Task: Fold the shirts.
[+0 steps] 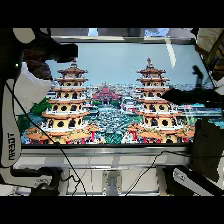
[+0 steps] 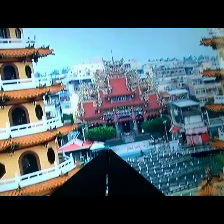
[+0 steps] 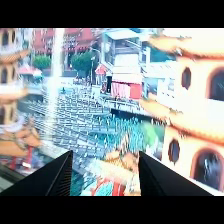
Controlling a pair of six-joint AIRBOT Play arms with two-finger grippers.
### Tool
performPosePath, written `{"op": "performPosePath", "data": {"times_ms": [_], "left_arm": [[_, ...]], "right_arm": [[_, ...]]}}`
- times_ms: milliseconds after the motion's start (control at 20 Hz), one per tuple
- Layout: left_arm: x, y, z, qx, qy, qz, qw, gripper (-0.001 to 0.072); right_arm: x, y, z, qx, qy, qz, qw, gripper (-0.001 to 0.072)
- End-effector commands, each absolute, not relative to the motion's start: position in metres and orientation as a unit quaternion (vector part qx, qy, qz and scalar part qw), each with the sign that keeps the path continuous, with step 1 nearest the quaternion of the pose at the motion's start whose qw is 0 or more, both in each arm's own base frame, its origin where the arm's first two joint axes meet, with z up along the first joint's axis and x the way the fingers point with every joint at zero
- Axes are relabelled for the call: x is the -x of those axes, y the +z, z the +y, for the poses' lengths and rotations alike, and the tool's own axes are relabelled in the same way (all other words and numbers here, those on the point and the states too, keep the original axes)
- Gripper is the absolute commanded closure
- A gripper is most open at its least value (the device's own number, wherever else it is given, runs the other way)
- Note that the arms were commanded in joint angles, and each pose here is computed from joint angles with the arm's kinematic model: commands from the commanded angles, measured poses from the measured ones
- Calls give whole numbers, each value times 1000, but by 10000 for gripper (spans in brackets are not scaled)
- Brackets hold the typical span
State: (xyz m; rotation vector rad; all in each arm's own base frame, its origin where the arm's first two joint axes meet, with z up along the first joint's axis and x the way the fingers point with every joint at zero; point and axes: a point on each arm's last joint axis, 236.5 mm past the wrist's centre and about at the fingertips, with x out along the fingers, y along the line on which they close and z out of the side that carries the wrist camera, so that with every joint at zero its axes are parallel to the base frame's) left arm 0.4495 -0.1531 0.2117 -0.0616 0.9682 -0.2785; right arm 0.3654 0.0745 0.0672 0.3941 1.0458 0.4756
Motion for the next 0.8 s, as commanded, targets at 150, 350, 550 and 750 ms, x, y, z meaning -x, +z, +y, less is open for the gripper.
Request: {"op": "performPosePath", "data": {"times_ms": [150,350,550,750], "left_arm": [[-366,159,-134,-46,-150,633,758,682],[-354,153,-161,-23,-203,645,736,682],[-375,160,-185,-21,-221,595,772,684],[-405,174,-204,-4,-233,532,814,684]], "right_arm": [[-394,49,198,25,287,409,866,272],[-387,16,213,-6,281,458,843,271],[-388,14,215,-14,280,460,843,271],[-387,17,220,-29,283,460,841,272]]}}
